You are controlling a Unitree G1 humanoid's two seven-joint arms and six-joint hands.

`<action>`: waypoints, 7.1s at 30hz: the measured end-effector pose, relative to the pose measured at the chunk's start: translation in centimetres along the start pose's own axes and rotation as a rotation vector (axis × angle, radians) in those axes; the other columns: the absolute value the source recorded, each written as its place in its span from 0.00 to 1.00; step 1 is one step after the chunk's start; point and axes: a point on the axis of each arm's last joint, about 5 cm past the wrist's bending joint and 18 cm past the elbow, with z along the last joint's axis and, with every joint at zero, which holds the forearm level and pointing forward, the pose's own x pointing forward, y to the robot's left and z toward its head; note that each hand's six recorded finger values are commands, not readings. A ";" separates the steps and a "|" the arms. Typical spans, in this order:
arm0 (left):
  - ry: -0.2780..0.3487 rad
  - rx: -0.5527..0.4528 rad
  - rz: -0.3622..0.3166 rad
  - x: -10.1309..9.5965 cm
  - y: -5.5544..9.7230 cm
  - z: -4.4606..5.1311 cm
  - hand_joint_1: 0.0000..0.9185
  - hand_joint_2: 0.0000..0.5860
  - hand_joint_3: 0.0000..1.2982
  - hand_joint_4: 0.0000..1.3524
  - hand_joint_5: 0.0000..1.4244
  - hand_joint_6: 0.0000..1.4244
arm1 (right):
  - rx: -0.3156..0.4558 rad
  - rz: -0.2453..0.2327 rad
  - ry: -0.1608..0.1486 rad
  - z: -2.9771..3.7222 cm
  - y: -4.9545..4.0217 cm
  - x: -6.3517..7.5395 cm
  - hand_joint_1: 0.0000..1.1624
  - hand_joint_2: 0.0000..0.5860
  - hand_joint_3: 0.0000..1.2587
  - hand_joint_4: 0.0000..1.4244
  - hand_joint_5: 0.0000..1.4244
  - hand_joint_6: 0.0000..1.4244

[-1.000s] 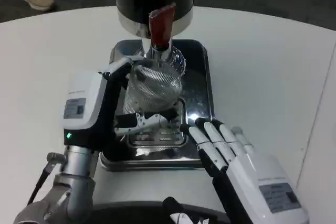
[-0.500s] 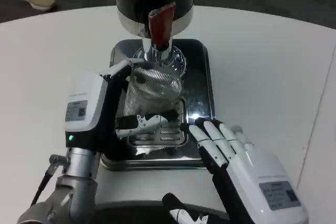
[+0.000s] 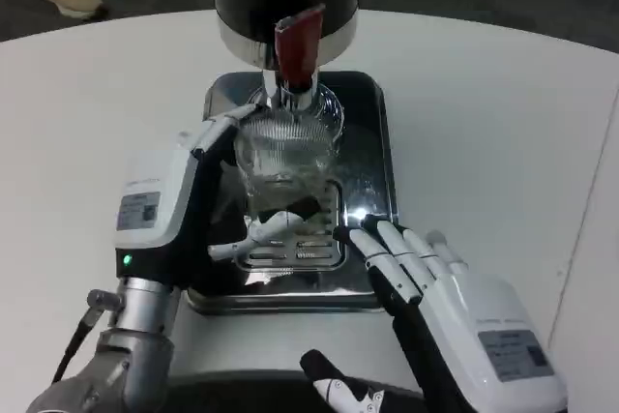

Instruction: Grasp the cup under the faucet to collect the drink, then remove the cup.

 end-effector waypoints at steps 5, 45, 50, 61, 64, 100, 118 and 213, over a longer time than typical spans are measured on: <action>-0.005 0.003 -0.007 -0.1 0.0 0.01 0.33 0.08 0.19 0.19 0.38 0.29 | 0.004 0.003 0.002 -0.02 0.01 0.0 0.39 0.52 0.12 0.05 0.07 0.08; -0.258 -0.793 -0.213 2.6 15.5 -0.45 0.00 0.29 0.00 0.00 0.00 0.00 | 0.043 0.024 0.007 0.18 0.63 0.1 0.39 0.52 0.12 0.05 0.08 0.09; -0.332 -0.905 -0.301 3.7 17.5 0.48 0.00 0.29 0.00 0.00 0.01 0.00 | 0.054 0.030 0.007 0.39 0.77 0.0 0.39 0.52 0.12 0.05 0.08 0.09; -0.358 -1.081 -0.445 6.7 17.3 1.23 0.00 0.21 0.00 0.00 0.01 0.00 | 0.057 0.022 0.015 0.65 0.74 -0.2 0.38 0.53 0.12 0.05 0.08 0.09; -0.373 -1.138 -0.483 7.1 16.1 1.60 0.00 0.21 0.00 0.00 0.01 0.00 | 0.058 0.023 0.018 0.69 0.74 -0.3 0.38 0.53 0.12 0.05 0.09 0.09; -0.451 -0.782 -0.655 9.4 15.4 3.37 0.00 0.16 0.00 0.00 0.06 0.03 | 0.076 -0.005 0.035 0.62 0.32 -0.4 0.37 0.53 0.12 0.05 0.09 0.11; -0.620 -0.324 -0.658 9.2 16.8 4.80 0.00 0.20 0.00 0.00 0.07 0.04 | 0.099 -0.009 0.066 0.55 0.54 -0.2 0.37 0.53 0.10 0.05 0.09 0.14; -0.629 -0.276 -0.617 8.4 17.2 4.80 0.00 0.22 0.01 0.00 0.06 0.02 | 0.508 -0.096 0.187 -0.11 5.11 14.4 0.49 0.33 0.00 0.00 0.00 0.03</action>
